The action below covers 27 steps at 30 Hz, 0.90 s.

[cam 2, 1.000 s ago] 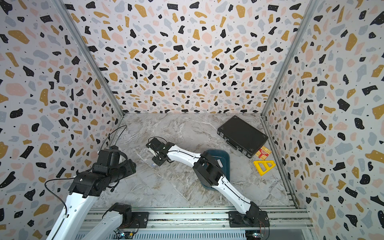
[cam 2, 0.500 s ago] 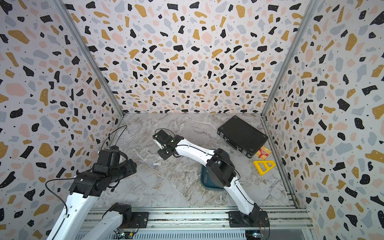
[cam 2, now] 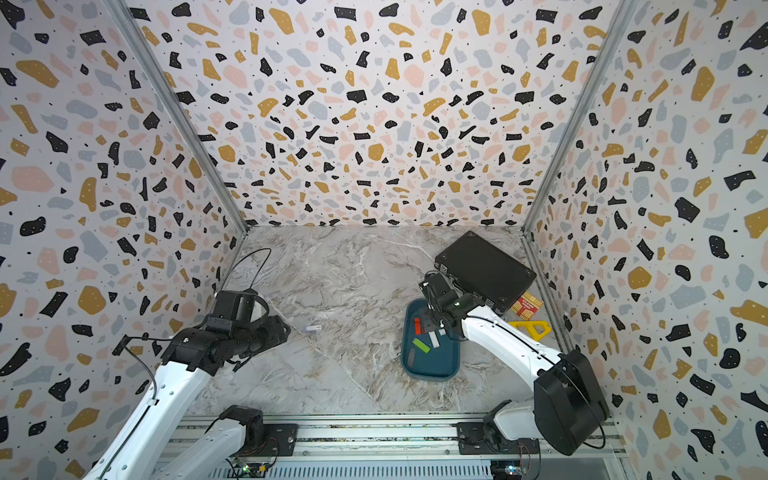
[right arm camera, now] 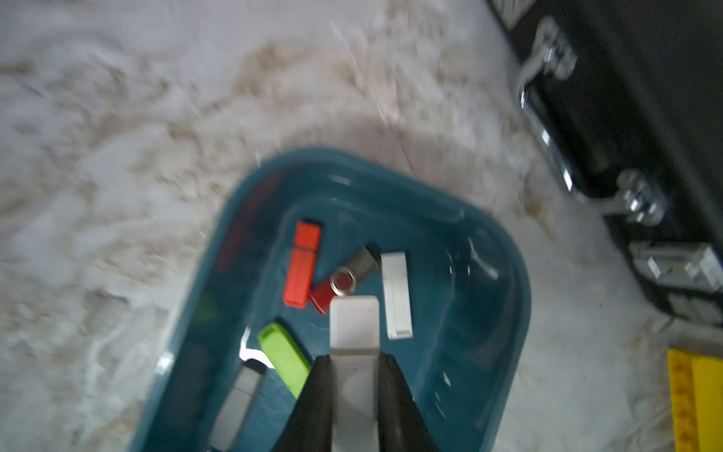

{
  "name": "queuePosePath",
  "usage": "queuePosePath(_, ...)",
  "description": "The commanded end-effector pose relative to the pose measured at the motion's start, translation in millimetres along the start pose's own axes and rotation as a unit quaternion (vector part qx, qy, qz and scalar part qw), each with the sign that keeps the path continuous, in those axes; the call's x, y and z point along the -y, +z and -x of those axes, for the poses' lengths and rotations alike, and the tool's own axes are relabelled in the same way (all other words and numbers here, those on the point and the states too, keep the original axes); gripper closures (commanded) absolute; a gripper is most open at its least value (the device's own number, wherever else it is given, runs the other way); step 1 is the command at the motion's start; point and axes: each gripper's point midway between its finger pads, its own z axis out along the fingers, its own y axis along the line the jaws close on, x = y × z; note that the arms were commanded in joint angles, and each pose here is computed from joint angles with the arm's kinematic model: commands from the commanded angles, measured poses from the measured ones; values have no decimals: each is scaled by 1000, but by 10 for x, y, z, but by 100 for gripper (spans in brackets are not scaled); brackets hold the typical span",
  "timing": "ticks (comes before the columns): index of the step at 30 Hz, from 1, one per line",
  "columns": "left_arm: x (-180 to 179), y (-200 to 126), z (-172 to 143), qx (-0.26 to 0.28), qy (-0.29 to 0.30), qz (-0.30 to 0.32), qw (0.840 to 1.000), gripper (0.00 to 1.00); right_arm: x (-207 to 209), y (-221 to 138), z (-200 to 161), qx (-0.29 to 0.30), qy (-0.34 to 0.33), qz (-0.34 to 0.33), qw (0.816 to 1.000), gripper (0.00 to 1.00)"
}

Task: Put the usb flash drive into the storage box
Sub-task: Place the USB flash in the storage box.

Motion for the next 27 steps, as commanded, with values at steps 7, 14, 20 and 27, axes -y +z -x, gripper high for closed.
queuePosePath(7, 62, 288, -32, -18, -13, -17, 1000, 43, 1, 230, -392, -45, 18, 10, 999, 83)
queuePosePath(14, -14, 535, -88, -31, -28, 4, 999, 42, 135, 261, -475, -55, 21, -28, 998, 78)
queuePosePath(20, 11, 713, -169, -46, -19, 20, 999, 40, 197, 246, -475, -48, 25, -43, 998, 65)
queuePosePath(27, 67, 947, -288, -63, -38, 30, 997, 38, 119, 30, -246, 3, 25, -12, 1000, 40)
